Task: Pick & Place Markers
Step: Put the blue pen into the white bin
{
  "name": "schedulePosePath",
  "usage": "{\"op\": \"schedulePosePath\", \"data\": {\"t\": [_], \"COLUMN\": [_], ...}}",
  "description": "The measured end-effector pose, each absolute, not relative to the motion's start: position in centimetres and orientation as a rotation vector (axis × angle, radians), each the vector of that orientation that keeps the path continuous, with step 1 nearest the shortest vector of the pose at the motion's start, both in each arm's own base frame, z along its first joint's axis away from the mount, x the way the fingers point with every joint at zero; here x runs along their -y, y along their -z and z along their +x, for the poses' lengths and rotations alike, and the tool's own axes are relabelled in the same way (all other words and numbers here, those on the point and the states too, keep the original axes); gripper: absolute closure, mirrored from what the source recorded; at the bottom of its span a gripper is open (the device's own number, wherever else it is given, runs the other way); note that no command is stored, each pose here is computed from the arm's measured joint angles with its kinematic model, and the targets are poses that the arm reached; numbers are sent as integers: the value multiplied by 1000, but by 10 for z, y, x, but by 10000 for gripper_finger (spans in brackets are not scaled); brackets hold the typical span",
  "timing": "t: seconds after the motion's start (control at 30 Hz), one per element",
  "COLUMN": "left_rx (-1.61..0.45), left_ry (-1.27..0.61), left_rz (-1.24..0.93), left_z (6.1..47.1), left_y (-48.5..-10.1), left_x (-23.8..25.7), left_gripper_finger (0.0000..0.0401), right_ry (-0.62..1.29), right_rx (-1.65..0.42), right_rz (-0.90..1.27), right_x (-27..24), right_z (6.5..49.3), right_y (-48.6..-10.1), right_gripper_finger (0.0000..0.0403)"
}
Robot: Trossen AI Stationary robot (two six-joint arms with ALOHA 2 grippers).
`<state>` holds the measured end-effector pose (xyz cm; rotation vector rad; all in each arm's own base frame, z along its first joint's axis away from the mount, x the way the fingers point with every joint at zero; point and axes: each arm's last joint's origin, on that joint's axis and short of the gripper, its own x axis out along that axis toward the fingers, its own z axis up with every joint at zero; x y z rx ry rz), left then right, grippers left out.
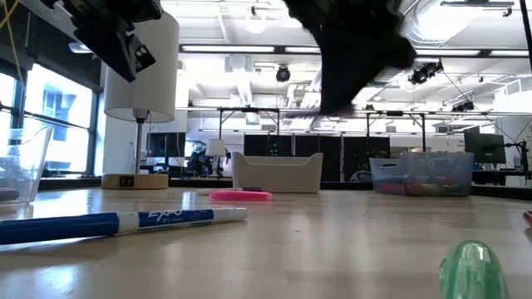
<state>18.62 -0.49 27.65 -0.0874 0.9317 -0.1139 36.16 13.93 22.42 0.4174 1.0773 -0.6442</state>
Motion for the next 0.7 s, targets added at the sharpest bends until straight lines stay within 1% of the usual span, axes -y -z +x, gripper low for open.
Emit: {"op": "schedulePosePath", "data": {"t": [0.07,0.2,0.37,0.53,0.7], "left_rx": [-925,-917,-891,-825,-761], "left_ry": [98,36,-79,-209,-297], "left_rz": [-84,-86,-82,-149,-230], "left_z": [187,188,189,193,195], "left_y": [-277,-277,-279,-282,-286], "left_x": [4,3,0,-14,-30], "left_gripper_finger": [401,401,401,401,401], "right_ry": [645,600,527,479,453], "right_rx": [-1066,-1043,-872,-734,-739], "right_rz": [374,385,446,355,239], "right_x": [-124,-83,-15,51,109], "right_z": [357,343,325,319,331], "right_y": [-238,-243,-256,-278,-292], "right_gripper_finger": [373,373,373,373,373]}}
